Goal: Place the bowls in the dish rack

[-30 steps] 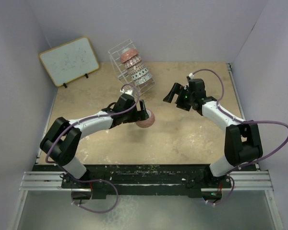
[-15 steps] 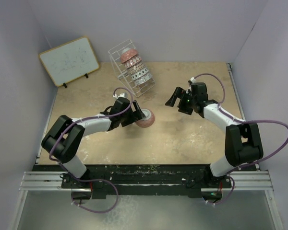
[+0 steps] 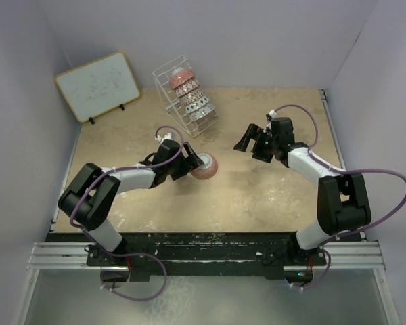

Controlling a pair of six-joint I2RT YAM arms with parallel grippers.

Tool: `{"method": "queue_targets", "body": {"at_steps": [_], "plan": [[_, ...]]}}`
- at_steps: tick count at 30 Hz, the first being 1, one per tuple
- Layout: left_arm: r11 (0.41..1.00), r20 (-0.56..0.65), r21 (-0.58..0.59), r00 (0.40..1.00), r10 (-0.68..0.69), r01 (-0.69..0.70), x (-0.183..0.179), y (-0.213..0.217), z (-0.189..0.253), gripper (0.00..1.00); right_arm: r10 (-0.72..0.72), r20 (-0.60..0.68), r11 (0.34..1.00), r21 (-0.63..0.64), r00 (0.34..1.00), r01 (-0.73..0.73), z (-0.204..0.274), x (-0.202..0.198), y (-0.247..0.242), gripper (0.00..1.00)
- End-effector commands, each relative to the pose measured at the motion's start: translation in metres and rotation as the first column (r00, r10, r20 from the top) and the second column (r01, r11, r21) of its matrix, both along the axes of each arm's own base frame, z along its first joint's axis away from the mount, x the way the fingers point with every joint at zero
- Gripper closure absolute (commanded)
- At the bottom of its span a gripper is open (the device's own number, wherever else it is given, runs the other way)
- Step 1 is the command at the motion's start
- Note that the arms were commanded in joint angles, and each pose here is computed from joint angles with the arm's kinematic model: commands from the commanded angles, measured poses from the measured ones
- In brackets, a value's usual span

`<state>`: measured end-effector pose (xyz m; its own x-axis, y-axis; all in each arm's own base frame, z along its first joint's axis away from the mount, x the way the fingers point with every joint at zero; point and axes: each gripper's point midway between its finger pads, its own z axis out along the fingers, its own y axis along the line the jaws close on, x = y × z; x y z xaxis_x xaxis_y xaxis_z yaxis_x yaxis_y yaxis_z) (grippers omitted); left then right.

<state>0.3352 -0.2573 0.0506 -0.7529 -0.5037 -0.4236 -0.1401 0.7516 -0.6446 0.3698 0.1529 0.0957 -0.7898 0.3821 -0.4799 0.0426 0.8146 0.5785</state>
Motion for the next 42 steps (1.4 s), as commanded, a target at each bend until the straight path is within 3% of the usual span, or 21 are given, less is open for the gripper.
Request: {"method": "queue_targets", "body": {"at_steps": [1,12,25,36,39,42], "plan": [[0.997,0.037,-0.07,0.999,0.036,-0.034,0.009,-0.001,0.008,0.12,0.031,0.036,0.999,0.01,0.999,-0.031,0.008,0.001,0.001,0.0],[0.984,0.028,-0.167,0.998,0.065,-0.059,0.012,-0.003,0.0,0.14,0.045,0.033,0.999,-0.001,0.998,-0.045,0.008,-0.001,0.001,0.02],[0.984,-0.018,-0.171,0.999,0.046,-0.049,0.003,0.0,-0.025,0.27,0.054,0.027,0.999,0.003,0.998,-0.054,0.004,-0.001,0.002,0.02],[0.968,-0.011,-0.247,0.999,0.04,-0.042,-0.005,0.008,-0.045,0.38,0.108,0.027,0.992,0.058,0.994,-0.11,0.002,-0.003,0.014,0.03],[0.965,0.003,-0.26,0.999,0.032,-0.03,-0.004,0.006,-0.042,0.35,0.112,0.039,0.992,0.057,0.993,-0.114,0.006,-0.003,0.014,0.03],[0.961,0.037,-0.277,0.999,0.018,-0.007,0.0,0.002,-0.031,0.22,0.113,0.046,0.992,0.057,0.993,-0.115,0.009,-0.003,0.014,0.03]]}}
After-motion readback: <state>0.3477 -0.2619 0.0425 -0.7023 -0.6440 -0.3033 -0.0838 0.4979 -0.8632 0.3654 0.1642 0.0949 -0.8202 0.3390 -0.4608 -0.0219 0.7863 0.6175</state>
